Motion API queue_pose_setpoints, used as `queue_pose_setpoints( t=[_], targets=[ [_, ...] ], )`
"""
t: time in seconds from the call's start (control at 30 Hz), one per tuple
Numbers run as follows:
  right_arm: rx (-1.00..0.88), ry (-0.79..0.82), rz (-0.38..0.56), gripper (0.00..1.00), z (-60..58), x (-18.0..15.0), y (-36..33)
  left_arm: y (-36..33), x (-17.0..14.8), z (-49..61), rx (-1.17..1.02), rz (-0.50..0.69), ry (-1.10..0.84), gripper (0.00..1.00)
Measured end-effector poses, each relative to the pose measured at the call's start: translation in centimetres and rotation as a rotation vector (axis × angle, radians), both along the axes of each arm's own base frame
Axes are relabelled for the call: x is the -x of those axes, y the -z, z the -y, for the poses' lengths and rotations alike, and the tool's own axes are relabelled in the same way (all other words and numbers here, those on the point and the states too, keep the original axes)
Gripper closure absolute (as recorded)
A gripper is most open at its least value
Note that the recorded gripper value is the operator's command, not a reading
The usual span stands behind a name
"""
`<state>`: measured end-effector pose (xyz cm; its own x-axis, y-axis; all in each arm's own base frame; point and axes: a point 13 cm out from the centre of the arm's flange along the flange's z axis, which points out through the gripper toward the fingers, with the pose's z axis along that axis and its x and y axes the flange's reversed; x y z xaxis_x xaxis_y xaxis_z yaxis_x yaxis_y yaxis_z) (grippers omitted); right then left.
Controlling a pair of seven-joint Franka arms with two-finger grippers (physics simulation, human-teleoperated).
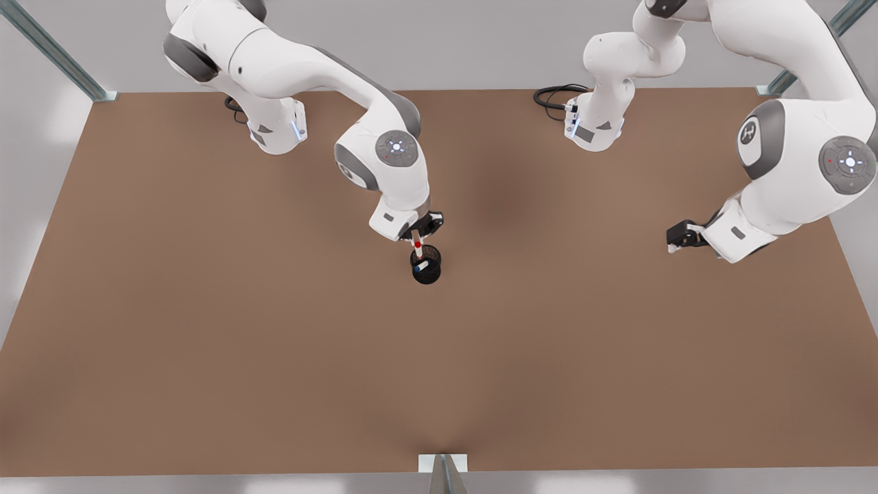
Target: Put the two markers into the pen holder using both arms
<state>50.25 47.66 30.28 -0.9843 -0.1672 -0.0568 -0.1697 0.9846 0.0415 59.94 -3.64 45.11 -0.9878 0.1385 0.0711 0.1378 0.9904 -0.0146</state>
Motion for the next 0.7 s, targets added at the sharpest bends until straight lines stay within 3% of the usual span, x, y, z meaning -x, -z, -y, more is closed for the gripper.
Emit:
queue_pose_setpoints(
  t=[0.03,0.07,0.1,0.13,0.23,0.5,0.63,0.7],
  targets=[
    [0.0,0.005,0.002,0.74,0.0,0.0,0.0,0.0,0.1,0.0,-0.001,-0.005,-0.005,0.0],
    [0.001,0.011,0.004,0.38,-0.1,0.0,0.0,0.1,0.2,0.0,-0.002,-0.009,-0.009,0.0],
    [0.003,0.017,0.007,0.09,0.0,-0.1,0.0,0.1,0.3,0.0,-0.002,-0.013,-0.013,0.0],
    [0.005,0.023,0.009,0.05,0.0,-0.1,0.0,0.2,0.4,0.0,-0.003,-0.016,-0.017,0.0],
    [0.016,0.04,0.02,0.0,0.4,-0.4,0.0,0.3,0.5,0.0,-0.005,-0.023,-0.028,0.0],
    [0.005,0.157,0.065,0.0,5.2,-4.7,-3.0,0.3,0.6,0.0,-0.005,-0.029,-0.049,0.0],
    [0.001,0.332,0.137,0.0,16.7,-11.6,-8.5,1.4,0.1,0.1,-0.009,-0.038,-0.055,0.0],
    [0.042,0.545,0.2,0.0,31.0,-15.2,-13.8,1.4,-0.1,0.5,-0.009,-0.031,-0.051,0.0]
  ],
)
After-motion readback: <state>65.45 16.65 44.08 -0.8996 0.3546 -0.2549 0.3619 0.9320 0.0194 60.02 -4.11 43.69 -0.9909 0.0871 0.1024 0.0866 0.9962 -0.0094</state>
